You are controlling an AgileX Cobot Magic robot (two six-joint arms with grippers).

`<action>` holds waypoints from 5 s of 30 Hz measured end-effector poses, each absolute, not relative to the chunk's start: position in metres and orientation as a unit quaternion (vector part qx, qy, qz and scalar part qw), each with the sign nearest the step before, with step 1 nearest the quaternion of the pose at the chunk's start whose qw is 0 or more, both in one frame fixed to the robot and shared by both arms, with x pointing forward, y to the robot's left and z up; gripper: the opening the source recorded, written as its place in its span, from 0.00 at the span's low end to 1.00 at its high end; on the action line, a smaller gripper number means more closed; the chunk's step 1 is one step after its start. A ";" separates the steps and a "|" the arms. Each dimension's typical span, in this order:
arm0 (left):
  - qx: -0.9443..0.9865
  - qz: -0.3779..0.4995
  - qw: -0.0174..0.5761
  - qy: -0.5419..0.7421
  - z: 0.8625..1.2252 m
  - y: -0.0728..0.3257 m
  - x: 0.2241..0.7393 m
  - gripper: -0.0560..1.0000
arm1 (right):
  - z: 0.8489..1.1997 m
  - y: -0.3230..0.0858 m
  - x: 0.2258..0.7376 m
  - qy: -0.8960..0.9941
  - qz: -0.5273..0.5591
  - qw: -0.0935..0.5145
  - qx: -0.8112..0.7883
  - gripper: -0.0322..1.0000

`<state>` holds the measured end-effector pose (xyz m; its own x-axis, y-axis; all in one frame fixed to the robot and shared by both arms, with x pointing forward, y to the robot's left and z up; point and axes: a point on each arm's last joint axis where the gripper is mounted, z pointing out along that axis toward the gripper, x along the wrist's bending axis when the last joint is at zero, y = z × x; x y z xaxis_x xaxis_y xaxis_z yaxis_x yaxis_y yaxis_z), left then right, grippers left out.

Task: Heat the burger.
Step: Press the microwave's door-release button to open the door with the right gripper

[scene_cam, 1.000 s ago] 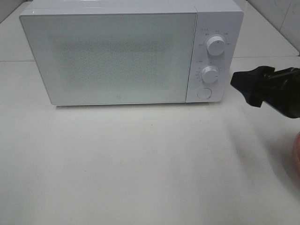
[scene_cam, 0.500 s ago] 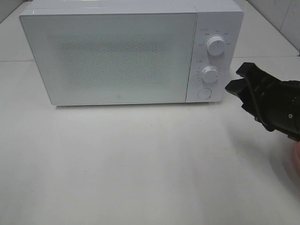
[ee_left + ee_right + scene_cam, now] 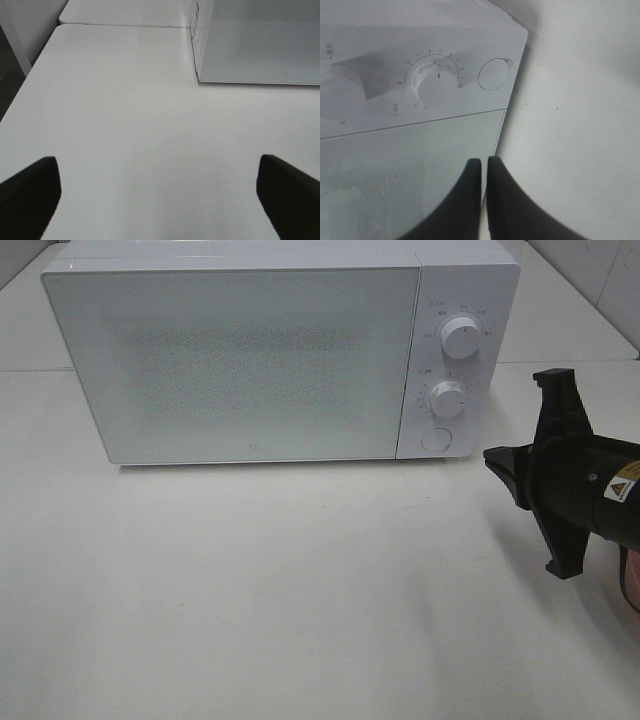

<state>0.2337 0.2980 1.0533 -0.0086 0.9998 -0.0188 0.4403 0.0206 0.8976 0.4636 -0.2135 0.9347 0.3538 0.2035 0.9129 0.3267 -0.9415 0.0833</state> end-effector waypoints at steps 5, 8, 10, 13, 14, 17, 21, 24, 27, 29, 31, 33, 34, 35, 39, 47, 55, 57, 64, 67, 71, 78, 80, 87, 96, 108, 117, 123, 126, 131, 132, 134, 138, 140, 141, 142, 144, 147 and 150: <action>0.594 0.370 0.378 0.606 1.053 0.298 0.234 0.99 | 0.929 -0.219 0.472 -0.097 -0.567 0.046 -0.817 0.03; 0.594 0.370 0.378 0.606 1.053 0.298 0.234 0.99 | 0.927 -0.218 0.472 -0.081 -0.574 0.044 -0.814 0.03; 0.594 0.370 0.378 0.606 1.053 0.298 0.234 0.99 | 0.927 -0.216 0.472 -0.078 -0.576 0.045 -0.813 0.03; 0.594 0.370 0.378 0.606 1.053 0.298 0.234 0.99 | 0.927 -0.208 0.468 -0.068 -0.575 0.052 -0.814 0.03; 0.594 0.370 0.378 0.606 1.053 0.298 0.234 0.99 | 0.926 -0.205 0.466 -0.060 -0.572 0.050 -0.816 0.03; 0.594 0.370 0.378 0.606 1.053 0.298 0.234 0.99 | 0.925 -0.204 0.464 -0.052 -0.569 0.035 -0.820 0.03; 0.594 0.370 0.378 0.606 1.053 0.298 0.234 0.99 | 0.927 -0.204 0.466 -0.047 -0.570 0.019 -0.820 0.03; 0.594 0.370 0.378 0.606 1.053 0.298 0.234 0.99 | 0.930 -0.202 0.473 -0.048 -0.575 0.003 -0.816 0.03; 0.594 0.370 0.378 0.606 1.053 0.298 0.234 0.99 | 0.923 -0.200 0.477 -0.051 -0.567 -0.003 -0.822 0.03; 0.594 0.370 0.378 0.606 1.053 0.298 0.234 0.99 | 0.920 -0.200 0.478 -0.050 -0.563 -0.004 -0.825 0.03; 0.594 0.370 0.378 0.606 1.053 0.298 0.234 0.99 | 0.916 -0.198 0.481 -0.048 -0.558 -0.005 -0.829 0.03; 0.594 0.370 0.378 0.606 1.053 0.298 0.234 0.99 | 0.911 -0.194 0.488 -0.045 -0.554 -0.004 -0.831 0.03; 0.594 0.370 0.378 0.606 1.053 0.298 0.234 0.99 | 0.911 -0.194 0.488 -0.045 -0.554 -0.004 -0.831 0.03; 0.594 0.370 0.378 0.606 1.053 0.298 0.234 0.99 | 0.908 -0.191 0.493 -0.044 -0.552 -0.003 -0.832 0.03; 0.594 0.370 0.378 0.606 1.053 0.298 0.234 0.99 | 0.904 -0.187 0.500 -0.044 -0.551 -0.004 -0.833 0.03; 0.594 0.370 0.378 0.606 1.053 0.298 0.234 0.99 | 0.893 -0.177 0.513 -0.055 -0.546 -0.001 -0.836 0.03; 0.594 0.370 0.378 0.606 1.053 0.298 0.234 0.99 | 0.883 -0.167 0.526 -0.059 -0.545 0.007 -0.837 0.03; 0.594 0.370 0.378 0.606 1.053 0.298 0.234 0.99 | 0.880 -0.166 0.529 -0.055 -0.543 0.006 -0.838 0.03; 0.594 0.370 0.378 0.606 1.053 0.298 0.234 0.99 | 0.873 -0.171 0.537 -0.043 -0.538 -0.003 -0.842 0.03; 0.594 0.370 0.378 0.606 1.053 0.298 0.234 0.99 | 0.873 -0.177 0.540 -0.034 -0.539 -0.010 -0.842 0.03; 0.594 0.370 0.378 0.606 1.053 0.298 0.234 0.99 | 0.873 -0.178 0.542 -0.032 -0.540 -0.010 -0.841 0.03; 0.594 0.370 0.378 0.606 1.053 0.298 0.234 0.99 | 0.871 -0.173 0.553 -0.031 -0.547 -0.008 -0.837 0.03; 0.594 0.370 0.378 0.606 1.053 0.298 0.234 0.99 | 0.870 -0.173 0.556 -0.031 -0.548 -0.008 -0.836 0.03; 0.594 0.369 0.379 0.606 1.053 0.298 0.234 0.99 | 0.868 -0.174 0.566 -0.030 -0.552 -0.009 -0.833 0.03; 0.594 0.369 0.379 0.606 1.053 0.298 0.234 0.99 | 0.864 -0.178 0.570 -0.034 -0.550 -0.013 -0.834 0.03; 0.594 0.369 0.379 0.606 1.053 0.298 0.234 0.99 | 0.863 -0.172 0.576 -0.039 -0.552 -0.002 -0.833 0.03; 0.594 0.369 0.379 0.606 1.053 0.298 0.234 0.99 | 0.863 -0.173 0.576 -0.038 -0.554 -0.005 -0.832 0.03; 0.594 0.369 0.379 0.606 1.053 0.298 0.234 0.99 | 0.861 -0.173 0.577 -0.039 -0.563 -0.009 -0.825 0.03; 0.594 0.369 0.379 0.606 1.053 0.298 0.234 0.99 | 0.859 -0.172 0.578 -0.039 -0.567 -0.011 -0.822 0.03; 0.594 0.369 0.379 0.606 1.053 0.298 0.234 0.99 | 0.859 -0.170 0.580 -0.038 -0.575 -0.019 -0.817 0.03; 0.594 0.369 0.379 0.606 1.053 0.298 0.234 0.99 | 0.859 -0.170 0.580 -0.038 -0.575 -0.019 -0.817 0.03; 0.594 0.369 0.379 0.606 1.053 0.298 0.234 0.99 | 0.857 -0.169 0.582 -0.035 -0.576 -0.020 -0.816 0.03; 0.594 0.369 0.379 0.606 1.053 0.298 0.234 0.99 | 0.853 -0.167 0.587 -0.028 -0.576 -0.024 -0.817 0.03; 0.594 0.369 0.379 0.606 1.053 0.298 0.234 0.99 | 0.852 -0.167 0.589 -0.029 -0.576 -0.026 -0.816 0.03; 0.594 0.369 0.379 0.606 1.053 0.298 0.234 0.99 | 0.851 -0.166 0.589 -0.033 -0.574 -0.032 -0.818 0.03; 0.594 0.370 0.380 0.606 1.053 0.298 0.234 0.99 | 0.852 -0.166 0.589 -0.036 -0.573 -0.037 -0.818 0.03; 0.594 0.370 0.380 0.606 1.053 0.298 0.234 0.99 | 0.851 -0.166 0.590 -0.038 -0.573 -0.038 -0.818 0.03; 0.594 0.370 0.380 0.606 1.053 0.298 0.234 0.99 | 0.851 -0.167 0.591 -0.038 -0.568 -0.040 -0.821 0.03; 0.594 0.370 0.380 0.606 1.053 0.298 0.234 0.99 | 0.851 -0.167 0.591 -0.042 -0.568 -0.042 -0.821 0.03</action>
